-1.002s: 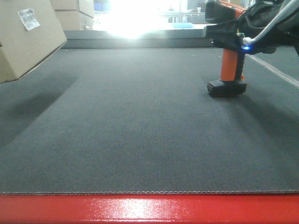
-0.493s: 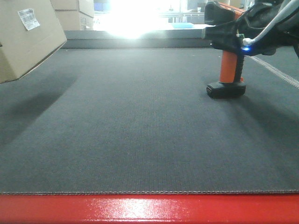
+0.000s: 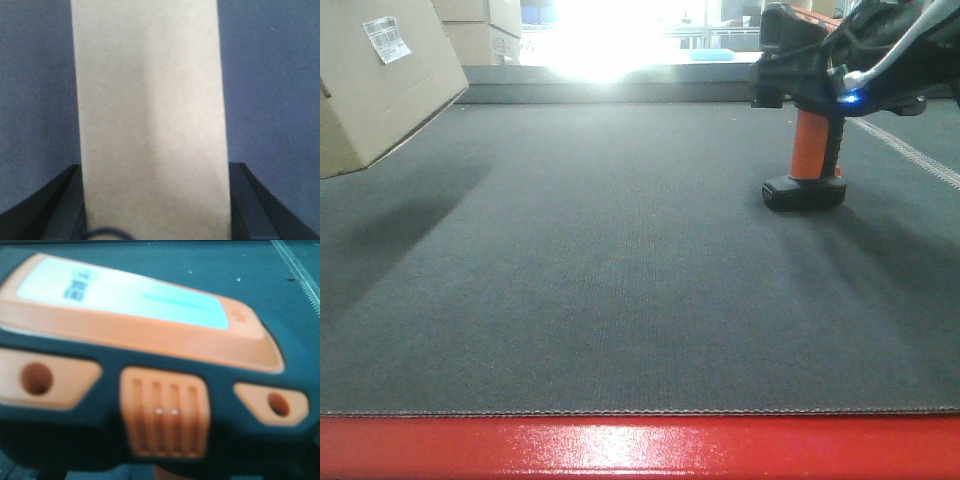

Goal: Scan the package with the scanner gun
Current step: 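Lower the scanner gun onto the table and open the right gripper, then lower the box onto the table and open the left gripper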

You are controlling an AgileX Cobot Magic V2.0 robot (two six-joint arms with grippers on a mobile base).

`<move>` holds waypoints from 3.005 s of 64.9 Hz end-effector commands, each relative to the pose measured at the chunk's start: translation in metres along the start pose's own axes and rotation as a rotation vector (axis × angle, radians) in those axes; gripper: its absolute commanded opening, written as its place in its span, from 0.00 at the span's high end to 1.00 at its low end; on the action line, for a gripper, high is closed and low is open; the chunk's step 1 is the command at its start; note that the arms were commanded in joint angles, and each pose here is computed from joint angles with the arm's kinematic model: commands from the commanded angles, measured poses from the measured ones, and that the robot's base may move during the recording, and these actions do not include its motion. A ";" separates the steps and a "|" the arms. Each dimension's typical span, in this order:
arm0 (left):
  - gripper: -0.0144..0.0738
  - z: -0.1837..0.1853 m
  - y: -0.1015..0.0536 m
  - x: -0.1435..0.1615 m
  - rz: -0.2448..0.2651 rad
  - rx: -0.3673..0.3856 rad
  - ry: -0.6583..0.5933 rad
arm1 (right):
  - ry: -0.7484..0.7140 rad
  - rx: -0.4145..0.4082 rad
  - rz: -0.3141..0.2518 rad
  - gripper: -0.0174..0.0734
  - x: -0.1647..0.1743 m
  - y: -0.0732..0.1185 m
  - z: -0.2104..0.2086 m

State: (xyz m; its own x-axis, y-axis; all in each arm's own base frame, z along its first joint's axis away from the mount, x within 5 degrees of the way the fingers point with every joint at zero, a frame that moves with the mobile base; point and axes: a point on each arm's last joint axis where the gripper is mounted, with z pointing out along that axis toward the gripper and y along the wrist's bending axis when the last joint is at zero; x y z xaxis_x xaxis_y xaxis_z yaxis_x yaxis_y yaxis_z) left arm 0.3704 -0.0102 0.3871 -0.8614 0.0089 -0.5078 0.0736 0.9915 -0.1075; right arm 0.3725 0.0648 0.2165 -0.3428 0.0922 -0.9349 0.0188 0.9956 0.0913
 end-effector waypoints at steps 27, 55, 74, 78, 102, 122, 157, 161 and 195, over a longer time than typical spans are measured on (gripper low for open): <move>0.96 -0.008 -0.002 -0.003 -0.009 0.011 -0.038 | 0.135 -0.010 0.036 0.19 -0.020 -0.032 -0.034; 0.96 0.009 0.008 -0.004 0.010 -0.067 0.005 | 0.188 -0.075 0.030 0.19 -0.016 -0.031 -0.100; 0.96 0.047 0.017 -0.009 0.011 -0.112 0.044 | 0.082 -0.120 0.031 0.47 -0.035 -0.030 -0.152; 0.96 0.051 0.020 -0.010 -0.005 -0.143 0.035 | 0.055 -0.129 0.029 0.64 -0.041 -0.030 -0.162; 0.94 0.069 0.027 -0.009 0.004 -0.193 0.079 | -0.085 -0.139 0.009 0.98 -0.060 -0.031 -0.196; 0.23 0.068 0.028 -0.006 0.007 -0.196 0.118 | -0.095 -0.095 0.018 0.98 -0.062 -0.041 -0.195; 0.28 -0.024 -0.001 0.001 0.064 -0.163 -0.079 | 0.014 0.067 -0.056 0.98 -0.037 -0.077 -0.191; 0.39 -0.034 -0.002 0.006 0.067 -0.163 -0.115 | 0.034 0.068 -0.055 0.98 -0.030 -0.077 -0.190; 0.96 -0.077 -0.007 0.109 0.109 -0.150 -0.566 | -0.029 0.099 -0.079 0.98 0.013 -0.079 -0.221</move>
State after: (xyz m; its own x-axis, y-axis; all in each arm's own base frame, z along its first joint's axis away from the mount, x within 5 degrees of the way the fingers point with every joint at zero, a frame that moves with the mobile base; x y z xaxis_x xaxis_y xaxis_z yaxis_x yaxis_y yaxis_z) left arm 0.2540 -0.0043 0.3975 -0.5485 0.0809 -0.8322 0.0355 0.9967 0.0735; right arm 0.1640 -0.0140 0.2726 -0.3590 0.0381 -0.9326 0.0748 0.9971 0.0120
